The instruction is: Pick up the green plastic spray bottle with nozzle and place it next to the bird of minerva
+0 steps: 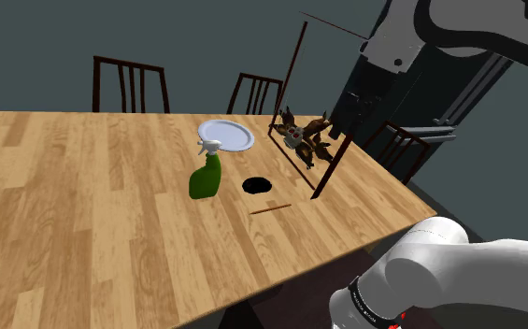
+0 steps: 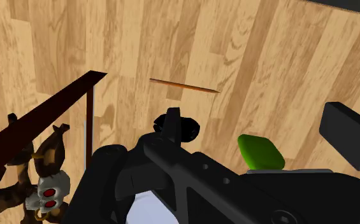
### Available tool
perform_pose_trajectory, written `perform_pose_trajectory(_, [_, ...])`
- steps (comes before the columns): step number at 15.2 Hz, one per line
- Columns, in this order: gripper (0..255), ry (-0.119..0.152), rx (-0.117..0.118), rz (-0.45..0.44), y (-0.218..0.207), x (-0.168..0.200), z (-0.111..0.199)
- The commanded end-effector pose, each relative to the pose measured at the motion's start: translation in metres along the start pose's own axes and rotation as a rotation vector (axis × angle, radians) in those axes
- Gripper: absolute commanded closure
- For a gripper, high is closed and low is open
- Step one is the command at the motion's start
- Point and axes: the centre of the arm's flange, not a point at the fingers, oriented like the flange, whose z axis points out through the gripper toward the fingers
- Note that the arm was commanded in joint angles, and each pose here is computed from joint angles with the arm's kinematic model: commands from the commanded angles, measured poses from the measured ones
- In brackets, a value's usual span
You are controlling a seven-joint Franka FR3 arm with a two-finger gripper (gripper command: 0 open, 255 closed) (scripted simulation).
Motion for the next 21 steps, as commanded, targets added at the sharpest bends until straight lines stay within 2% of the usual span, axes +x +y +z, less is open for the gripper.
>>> perform_pose_trajectory(1, [0, 0.000, 0.000, 0.000, 0.000, 0.000, 0.000])
perform_pose_trajectory(11, [0, -0.002, 0.013, -0.396, -0.002, 0.116, 0.062])
perform_pose_trajectory(21, [0, -0.003, 0.027, -0.793, -0.050, 0.222, 0.125])
